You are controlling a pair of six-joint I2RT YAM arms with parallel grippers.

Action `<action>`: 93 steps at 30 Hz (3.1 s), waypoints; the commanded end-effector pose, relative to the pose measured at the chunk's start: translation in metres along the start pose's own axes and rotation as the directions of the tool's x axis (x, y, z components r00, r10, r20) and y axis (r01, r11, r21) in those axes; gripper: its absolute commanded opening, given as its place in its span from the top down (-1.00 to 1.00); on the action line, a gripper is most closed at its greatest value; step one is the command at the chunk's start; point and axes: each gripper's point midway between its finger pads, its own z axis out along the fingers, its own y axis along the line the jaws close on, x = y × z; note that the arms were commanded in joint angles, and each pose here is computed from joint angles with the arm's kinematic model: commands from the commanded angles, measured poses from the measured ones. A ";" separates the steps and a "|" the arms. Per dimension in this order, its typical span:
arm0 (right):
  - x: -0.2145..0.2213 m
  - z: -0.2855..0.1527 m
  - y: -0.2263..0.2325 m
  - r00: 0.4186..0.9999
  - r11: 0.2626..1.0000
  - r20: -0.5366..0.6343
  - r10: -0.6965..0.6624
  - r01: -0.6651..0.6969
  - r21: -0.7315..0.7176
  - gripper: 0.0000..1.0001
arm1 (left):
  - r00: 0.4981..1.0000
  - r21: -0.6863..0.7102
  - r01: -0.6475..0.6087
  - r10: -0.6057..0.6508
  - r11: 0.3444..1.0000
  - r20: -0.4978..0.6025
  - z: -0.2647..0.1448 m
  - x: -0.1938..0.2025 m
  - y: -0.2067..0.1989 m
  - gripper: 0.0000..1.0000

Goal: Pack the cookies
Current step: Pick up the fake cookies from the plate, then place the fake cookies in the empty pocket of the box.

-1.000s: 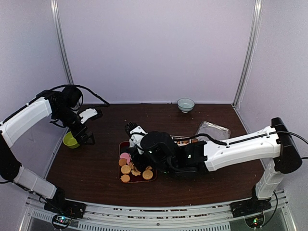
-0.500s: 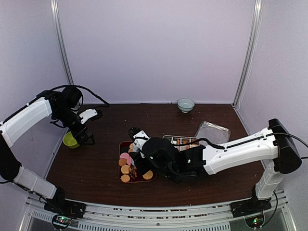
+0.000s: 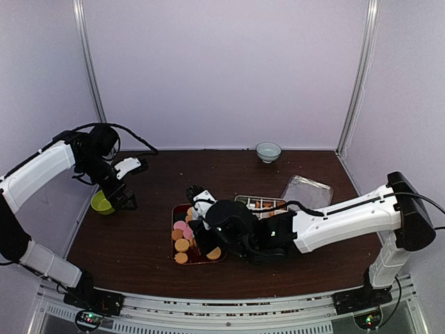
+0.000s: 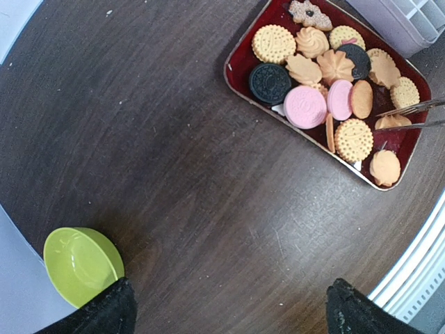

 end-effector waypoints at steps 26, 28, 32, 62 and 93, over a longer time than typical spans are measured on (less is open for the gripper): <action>-0.023 -0.145 -0.242 0.994 0.861 0.094 0.049 -0.089 0.501 1.00 | 1.000 -0.002 0.003 -0.003 1.000 0.027 -0.005 -0.005 0.002 -0.96; -0.016 -0.148 -0.247 0.995 0.855 0.088 0.051 -0.090 0.511 1.00 | 1.000 -0.001 0.000 0.000 1.000 0.026 -0.005 -0.005 0.002 -0.96; -0.009 -0.148 -0.251 0.995 0.851 0.080 0.055 -0.088 0.517 1.00 | 1.000 0.002 0.002 -0.002 1.000 0.024 -0.004 -0.005 0.001 -0.96; -0.032 -0.132 -0.236 0.993 0.892 0.109 0.037 -0.082 0.444 0.52 | 1.000 0.011 0.002 -0.003 1.000 0.023 -0.001 -0.002 -0.002 -0.96; -0.037 -0.132 -0.235 0.995 0.894 0.095 0.016 -0.056 0.444 0.33 | 0.999 0.025 0.006 -0.007 1.000 0.036 -0.005 -0.007 -0.003 -0.95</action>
